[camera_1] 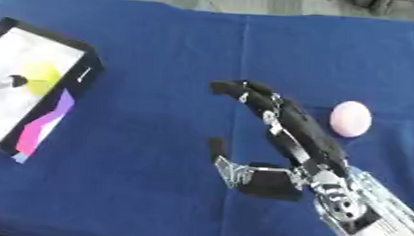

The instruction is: Pick up the objects with one hand, pass them to the other hand, and then place them into the box on the other side of the table.

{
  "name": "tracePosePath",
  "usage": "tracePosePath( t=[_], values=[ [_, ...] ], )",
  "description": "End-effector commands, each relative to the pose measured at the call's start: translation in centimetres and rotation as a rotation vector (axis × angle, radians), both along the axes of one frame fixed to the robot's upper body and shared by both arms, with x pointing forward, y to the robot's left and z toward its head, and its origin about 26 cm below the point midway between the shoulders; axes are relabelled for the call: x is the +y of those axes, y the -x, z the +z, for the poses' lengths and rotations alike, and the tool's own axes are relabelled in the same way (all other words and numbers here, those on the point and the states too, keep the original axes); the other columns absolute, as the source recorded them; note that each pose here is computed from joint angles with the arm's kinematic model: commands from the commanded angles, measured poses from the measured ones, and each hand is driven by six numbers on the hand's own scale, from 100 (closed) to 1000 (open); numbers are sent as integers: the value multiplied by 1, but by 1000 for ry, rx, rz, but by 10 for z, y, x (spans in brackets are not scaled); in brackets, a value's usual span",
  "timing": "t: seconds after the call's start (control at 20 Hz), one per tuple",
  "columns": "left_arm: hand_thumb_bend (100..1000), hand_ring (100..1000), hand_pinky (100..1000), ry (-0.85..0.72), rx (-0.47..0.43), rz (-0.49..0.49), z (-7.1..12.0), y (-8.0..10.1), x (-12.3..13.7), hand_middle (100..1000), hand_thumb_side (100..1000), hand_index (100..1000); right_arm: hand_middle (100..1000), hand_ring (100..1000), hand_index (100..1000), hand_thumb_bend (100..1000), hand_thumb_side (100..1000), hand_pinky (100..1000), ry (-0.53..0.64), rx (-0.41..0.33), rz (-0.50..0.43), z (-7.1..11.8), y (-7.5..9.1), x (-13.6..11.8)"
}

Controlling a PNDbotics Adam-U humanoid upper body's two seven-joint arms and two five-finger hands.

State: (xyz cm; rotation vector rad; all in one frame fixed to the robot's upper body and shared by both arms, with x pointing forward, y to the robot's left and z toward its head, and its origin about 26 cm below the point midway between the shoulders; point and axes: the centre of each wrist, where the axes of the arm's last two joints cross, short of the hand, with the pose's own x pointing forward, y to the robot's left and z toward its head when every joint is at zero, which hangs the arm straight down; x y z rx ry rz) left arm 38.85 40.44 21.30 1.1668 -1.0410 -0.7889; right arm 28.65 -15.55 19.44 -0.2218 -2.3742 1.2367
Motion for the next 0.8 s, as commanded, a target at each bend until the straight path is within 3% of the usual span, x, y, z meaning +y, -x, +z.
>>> tracePosePath(
  t=[0.05,0.15,0.2,0.3,0.45,0.6,0.8],
  values=[
    [701,852,871,-19,-38,19,19,2,7,793,598,984,809,866,920,100,374,904,-4,-24,1,7,1,-3],
    [488,810,842,5,-63,15,22,3,4,749,565,940,808,866,920,100,372,904,-9,-22,-1,7,1,-4],
    [298,773,814,29,-95,7,25,4,2,722,572,887,808,866,919,100,364,904,-13,-22,-4,6,1,-5],
    [208,735,795,99,-169,-27,33,7,-7,695,688,846,809,867,918,100,346,905,-24,-32,-13,8,0,-9],
    [174,687,779,205,-292,-96,47,17,-21,672,893,834,807,866,913,100,318,903,-41,-64,-43,11,-3,-22],
    [144,652,754,371,-467,-137,56,28,-32,656,939,847,802,863,907,100,331,903,-31,-78,-93,13,-6,-41],
    [170,714,774,696,-641,-223,45,43,-49,758,969,917,817,878,918,100,384,912,84,-50,-161,16,-8,-76]
  ],
)
